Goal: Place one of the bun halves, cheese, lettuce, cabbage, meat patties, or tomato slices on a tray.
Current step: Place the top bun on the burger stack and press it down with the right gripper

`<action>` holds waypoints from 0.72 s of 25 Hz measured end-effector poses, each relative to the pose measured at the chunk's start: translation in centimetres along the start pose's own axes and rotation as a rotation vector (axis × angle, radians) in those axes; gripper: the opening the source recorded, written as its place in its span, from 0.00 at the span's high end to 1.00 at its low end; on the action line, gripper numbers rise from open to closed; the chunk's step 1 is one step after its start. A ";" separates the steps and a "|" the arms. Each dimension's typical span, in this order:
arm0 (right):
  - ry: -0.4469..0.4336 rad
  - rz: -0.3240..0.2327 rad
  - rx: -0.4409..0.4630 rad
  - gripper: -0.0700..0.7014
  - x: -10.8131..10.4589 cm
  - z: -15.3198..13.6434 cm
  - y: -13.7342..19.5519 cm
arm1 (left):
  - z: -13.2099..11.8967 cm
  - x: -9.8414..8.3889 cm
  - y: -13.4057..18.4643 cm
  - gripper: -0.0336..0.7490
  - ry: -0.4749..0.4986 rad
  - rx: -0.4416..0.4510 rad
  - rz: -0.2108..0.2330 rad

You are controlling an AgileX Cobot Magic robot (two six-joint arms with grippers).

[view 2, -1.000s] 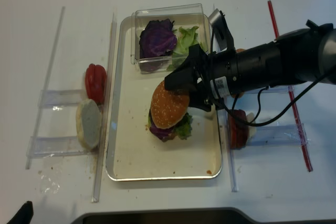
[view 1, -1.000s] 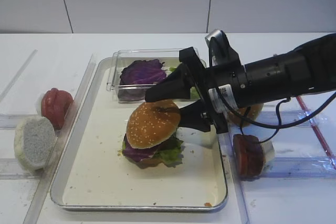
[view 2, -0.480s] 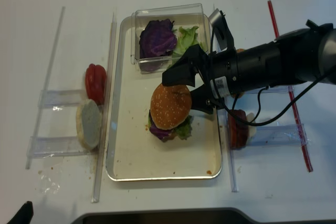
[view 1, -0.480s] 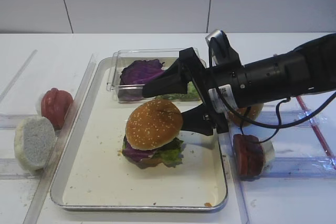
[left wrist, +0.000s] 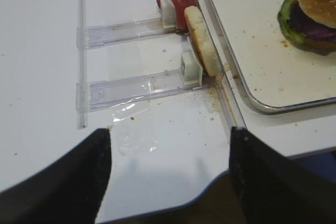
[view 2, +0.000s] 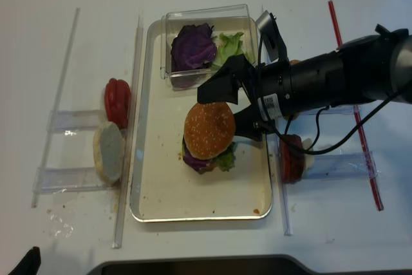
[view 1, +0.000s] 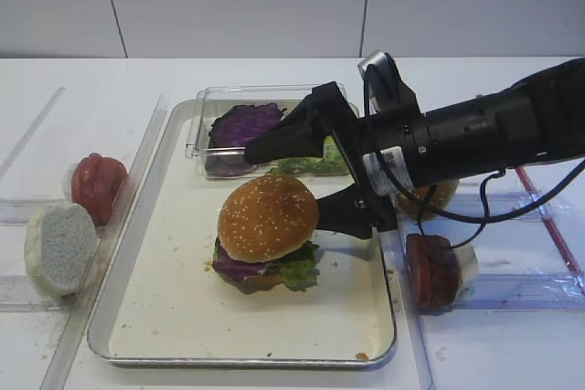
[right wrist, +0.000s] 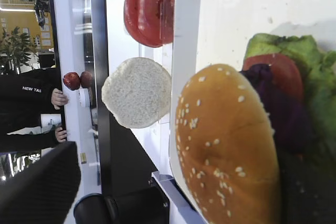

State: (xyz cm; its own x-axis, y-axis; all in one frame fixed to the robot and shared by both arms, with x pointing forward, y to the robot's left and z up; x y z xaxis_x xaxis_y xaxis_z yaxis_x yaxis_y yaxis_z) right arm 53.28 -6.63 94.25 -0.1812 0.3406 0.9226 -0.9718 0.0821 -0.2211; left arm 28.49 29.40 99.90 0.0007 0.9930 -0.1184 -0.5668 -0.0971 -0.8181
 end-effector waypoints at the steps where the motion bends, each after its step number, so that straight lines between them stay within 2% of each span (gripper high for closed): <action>1: -0.001 -0.002 -0.002 0.02 0.0 0.0 0.0 | 0.0 0.0 0.0 0.40 0.000 0.000 0.000; 12: -0.009 -0.037 -0.030 0.01 0.1 0.0 -0.5 | 0.0 0.0 0.0 0.40 0.000 0.000 0.000; 18: 0.029 -0.024 -0.025 0.01 -0.5 0.1 -0.4 | 0.0 0.0 0.0 0.40 0.000 0.000 0.000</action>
State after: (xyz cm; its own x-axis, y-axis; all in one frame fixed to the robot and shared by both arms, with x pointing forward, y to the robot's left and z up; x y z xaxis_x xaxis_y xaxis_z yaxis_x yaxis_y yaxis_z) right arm 53.76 -6.88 93.91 -0.1528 0.3649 0.9184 -0.9717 0.1137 -0.2068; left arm 28.49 29.40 99.90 0.0007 0.9930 -0.1184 -0.5668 -0.0971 -0.8181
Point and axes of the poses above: a point on each arm's last joint axis where the gripper is mounted, z pointing back along that axis away from the gripper, x along the wrist's bending axis when the last joint is at zero, y = z × x, the point moved 7 cm from there along -z, pointing out along that axis toward the gripper, and after that the axes turned 8 degrees about z, right-handed, at the moved point
